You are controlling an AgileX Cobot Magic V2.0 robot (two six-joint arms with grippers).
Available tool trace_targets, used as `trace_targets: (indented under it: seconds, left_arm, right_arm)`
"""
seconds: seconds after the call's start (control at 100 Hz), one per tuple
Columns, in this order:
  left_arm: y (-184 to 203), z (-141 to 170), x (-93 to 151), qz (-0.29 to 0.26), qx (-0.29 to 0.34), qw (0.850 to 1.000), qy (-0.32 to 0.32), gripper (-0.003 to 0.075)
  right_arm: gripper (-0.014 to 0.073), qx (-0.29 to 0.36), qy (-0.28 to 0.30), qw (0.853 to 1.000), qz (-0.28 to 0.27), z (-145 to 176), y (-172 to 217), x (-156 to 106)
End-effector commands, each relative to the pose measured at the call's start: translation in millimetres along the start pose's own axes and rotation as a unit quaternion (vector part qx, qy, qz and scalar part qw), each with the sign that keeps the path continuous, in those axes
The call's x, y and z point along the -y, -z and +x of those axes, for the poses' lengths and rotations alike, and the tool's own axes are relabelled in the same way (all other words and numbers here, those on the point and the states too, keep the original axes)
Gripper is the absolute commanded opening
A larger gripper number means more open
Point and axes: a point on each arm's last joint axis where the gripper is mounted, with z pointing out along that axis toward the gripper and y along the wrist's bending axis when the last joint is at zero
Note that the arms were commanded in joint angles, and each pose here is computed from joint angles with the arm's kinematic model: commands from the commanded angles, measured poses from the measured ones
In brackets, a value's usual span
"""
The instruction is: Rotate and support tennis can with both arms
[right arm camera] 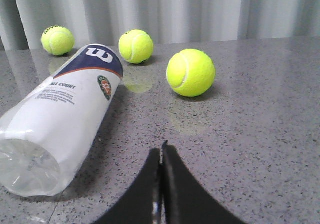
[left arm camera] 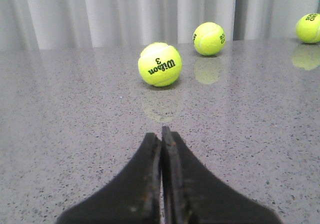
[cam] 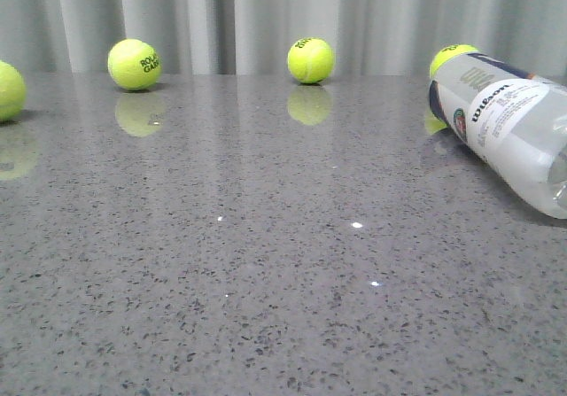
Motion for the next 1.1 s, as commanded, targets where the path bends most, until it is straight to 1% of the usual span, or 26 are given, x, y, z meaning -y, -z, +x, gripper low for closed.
trace_targets:
  seconds: [0.0, 0.54, 0.7, 0.8, 1.09]
  left_arm:
    - [0, 7, 0, -0.001, 0.035, 0.999, 0.006, -0.0021]
    - [0, 7, 0, -0.001, 0.035, 0.999, 0.006, -0.0021]
    - [0, 7, 0, -0.001, 0.035, 0.999, 0.006, -0.0021]
    - [0, 7, 0, -0.001, 0.035, 0.999, 0.006, -0.0021]
    - [0, 7, 0, -0.001, 0.035, 0.999, 0.006, -0.0021]
  right_arm:
    - [-0.0066, 0.057, 0.001, 0.998, -0.001, -14, 3, -1]
    - [-0.0066, 0.057, 0.001, 0.998, -0.001, -14, 3, -1]
    - [-0.0066, 0.057, 0.001, 0.998, -0.001, -24, 6, -1]
    - [-0.0066, 0.036, 0.001, 0.999, 0.0, -37, 11, -2]
    - [-0.0066, -0.07, 0.001, 0.997, 0.007, -84, 20, -5]
